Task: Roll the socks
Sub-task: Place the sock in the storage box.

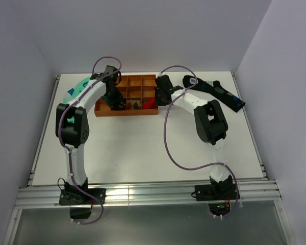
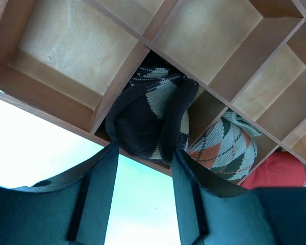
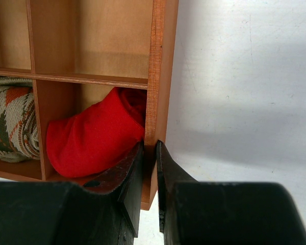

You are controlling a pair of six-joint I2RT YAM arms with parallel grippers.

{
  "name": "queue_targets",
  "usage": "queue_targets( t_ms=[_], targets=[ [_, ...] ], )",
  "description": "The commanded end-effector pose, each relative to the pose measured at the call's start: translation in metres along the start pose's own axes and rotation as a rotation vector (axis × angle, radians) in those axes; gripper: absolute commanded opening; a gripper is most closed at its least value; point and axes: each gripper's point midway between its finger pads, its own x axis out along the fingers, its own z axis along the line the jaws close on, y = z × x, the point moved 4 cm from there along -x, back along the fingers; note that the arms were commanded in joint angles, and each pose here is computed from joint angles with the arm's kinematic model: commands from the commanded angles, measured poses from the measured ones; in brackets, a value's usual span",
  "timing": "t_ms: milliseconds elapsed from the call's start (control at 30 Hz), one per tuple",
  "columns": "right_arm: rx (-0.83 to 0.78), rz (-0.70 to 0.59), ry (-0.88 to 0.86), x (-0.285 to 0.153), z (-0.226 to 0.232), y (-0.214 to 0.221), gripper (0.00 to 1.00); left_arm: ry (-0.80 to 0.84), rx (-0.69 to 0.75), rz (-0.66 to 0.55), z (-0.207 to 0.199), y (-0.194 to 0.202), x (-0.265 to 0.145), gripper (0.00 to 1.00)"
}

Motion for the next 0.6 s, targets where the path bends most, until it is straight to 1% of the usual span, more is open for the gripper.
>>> queue_targets(
  t_ms=[0, 100, 200, 233, 267, 333, 433, 567],
  targets=[
    [-0.029, 0.043, 0.001, 0.031, -0.003, 0.021, 0.00, 0.054, -0.010, -0.041, -0.011, -0.015, -0.020, 0.50],
    [-0.031, 0.044, 0.004, 0.031, -0.003, 0.021, 0.00, 0.053, -0.010, -0.052, -0.011, -0.017, -0.022, 0.48],
    [-0.030, 0.042, 0.004, 0.031, -0.003, 0.020, 0.00, 0.049, -0.010, -0.064, -0.010, -0.021, -0.024, 0.43],
    [-0.032, 0.042, 0.004, 0.031, -0.004, 0.020, 0.00, 0.048, -0.008, -0.065, -0.011, -0.022, -0.024, 0.41],
    [-0.030, 0.043, 0.005, 0.031, -0.004, 0.021, 0.00, 0.033, -0.007, -0.060, -0.009, -0.021, -0.023, 0.36],
    [-0.030, 0.040, 0.003, 0.031, -0.003, 0.020, 0.00, 0.019, -0.005, -0.064, -0.006, -0.021, -0.021, 0.32],
    [-0.032, 0.042, 0.002, 0.031, -0.003, 0.021, 0.00, 0.007, -0.014, -0.059, -0.001, -0.021, -0.015, 0.24],
    [-0.033, 0.042, 0.004, 0.030, -0.004, 0.020, 0.00, -0.022, -0.014, -0.045, 0.007, -0.019, -0.006, 0.18]
  ],
)
